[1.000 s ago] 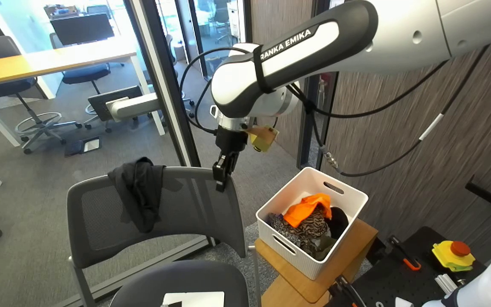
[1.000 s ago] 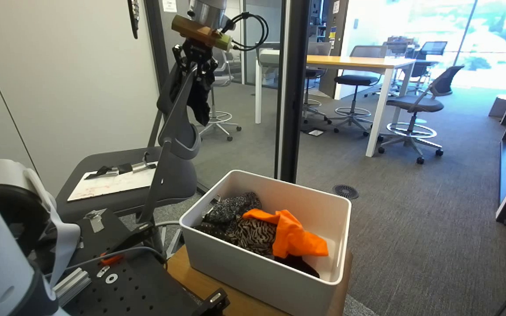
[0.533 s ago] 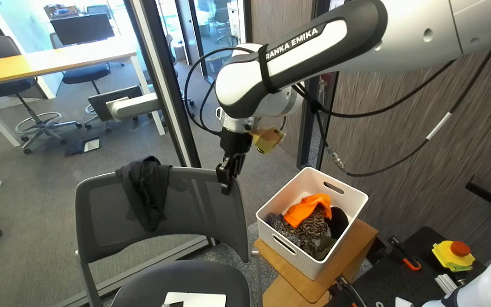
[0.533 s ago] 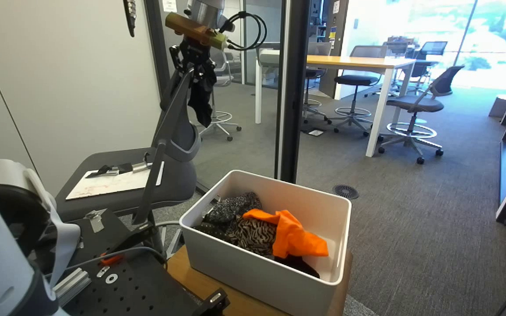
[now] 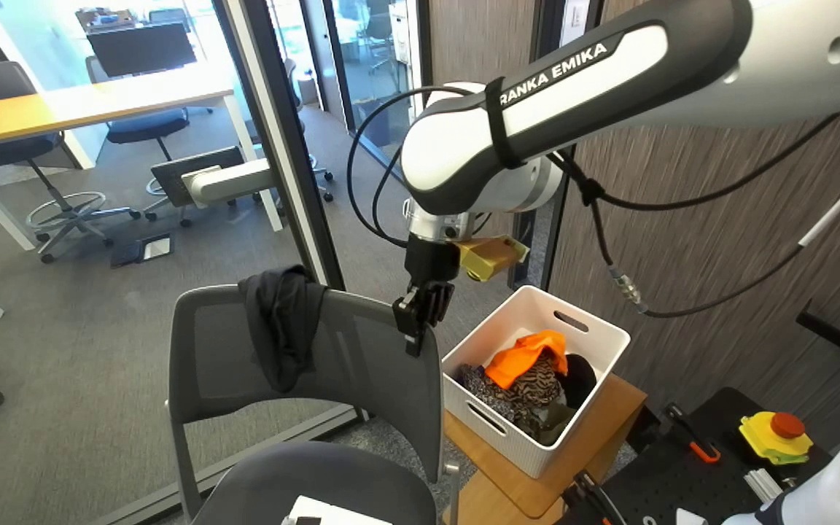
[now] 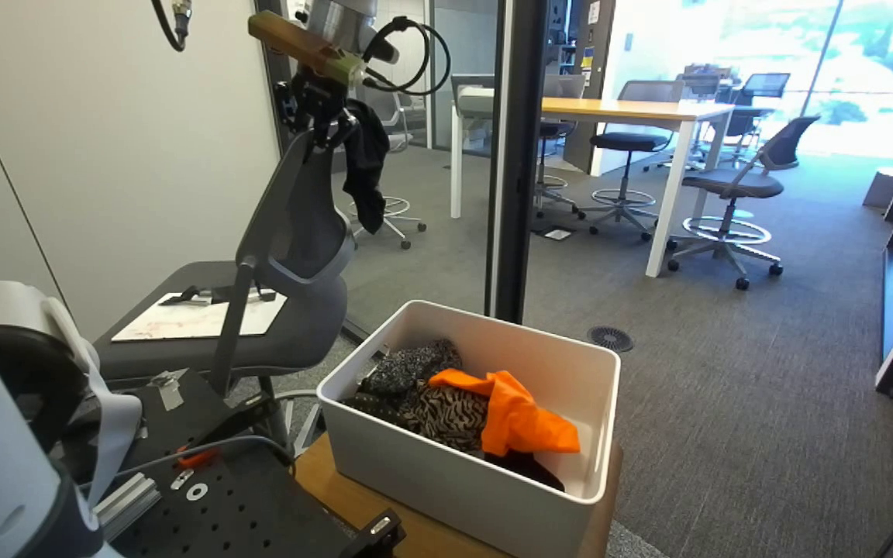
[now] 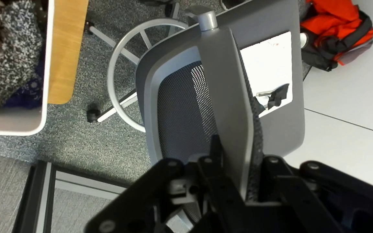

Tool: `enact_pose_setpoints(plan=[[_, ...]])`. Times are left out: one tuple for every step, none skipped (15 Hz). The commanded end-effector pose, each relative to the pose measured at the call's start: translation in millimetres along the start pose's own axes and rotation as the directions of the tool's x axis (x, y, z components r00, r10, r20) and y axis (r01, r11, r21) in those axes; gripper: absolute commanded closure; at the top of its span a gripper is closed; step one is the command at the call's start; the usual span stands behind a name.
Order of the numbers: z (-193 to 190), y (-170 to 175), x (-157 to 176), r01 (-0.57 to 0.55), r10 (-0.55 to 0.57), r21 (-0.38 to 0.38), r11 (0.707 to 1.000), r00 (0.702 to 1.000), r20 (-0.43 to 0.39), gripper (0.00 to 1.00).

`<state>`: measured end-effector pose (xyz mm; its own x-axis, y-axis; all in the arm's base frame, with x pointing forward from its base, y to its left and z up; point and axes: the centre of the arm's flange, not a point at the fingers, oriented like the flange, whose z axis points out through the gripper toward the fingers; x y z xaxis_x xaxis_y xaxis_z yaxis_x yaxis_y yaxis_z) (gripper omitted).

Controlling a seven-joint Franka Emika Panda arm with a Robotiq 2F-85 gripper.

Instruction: Move the black cloth to the box

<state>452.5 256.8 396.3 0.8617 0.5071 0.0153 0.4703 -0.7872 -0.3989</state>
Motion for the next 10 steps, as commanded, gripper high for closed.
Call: enact_pose_setpoints(plan=[[2.9, 16.9, -52.8, -0.064, 0.064, 0.000, 0.998, 0.997, 0.047, 0.90], [3.9, 14.5, -61.2, -0.070, 0.069, 0.008, 0.998, 0.996, 0.057, 0.90], [5.1, 12.1, -70.0, -0.081, 0.080, 0.014, 0.997, 0.995, 0.063, 0.90], [6.1, 9.9, -78.5, -0.093, 0.092, 0.020, 0.995, 0.994, 0.068, 0.90], [7.1, 7.7, -86.3, -0.104, 0.101, 0.029, 0.994, 0.992, 0.070, 0.90], [8.5, 5.8, -92.7, -0.113, 0.111, 0.036, 0.993, 0.992, 0.068, 0.90], [9.8, 3.9, -99.3, -0.121, 0.117, 0.045, 0.992, 0.991, 0.068, 0.90], [11.2, 2.5, -104.5, -0.127, 0.123, 0.053, 0.990, 0.990, 0.068, 0.90], [12.2, 1.1, -109.4, -0.133, 0.129, 0.060, 0.989, 0.989, 0.068, 0.90], [12.8, 0.1, -113.7, -0.138, 0.134, 0.067, 0.988, 0.989, 0.070, 0.90]])
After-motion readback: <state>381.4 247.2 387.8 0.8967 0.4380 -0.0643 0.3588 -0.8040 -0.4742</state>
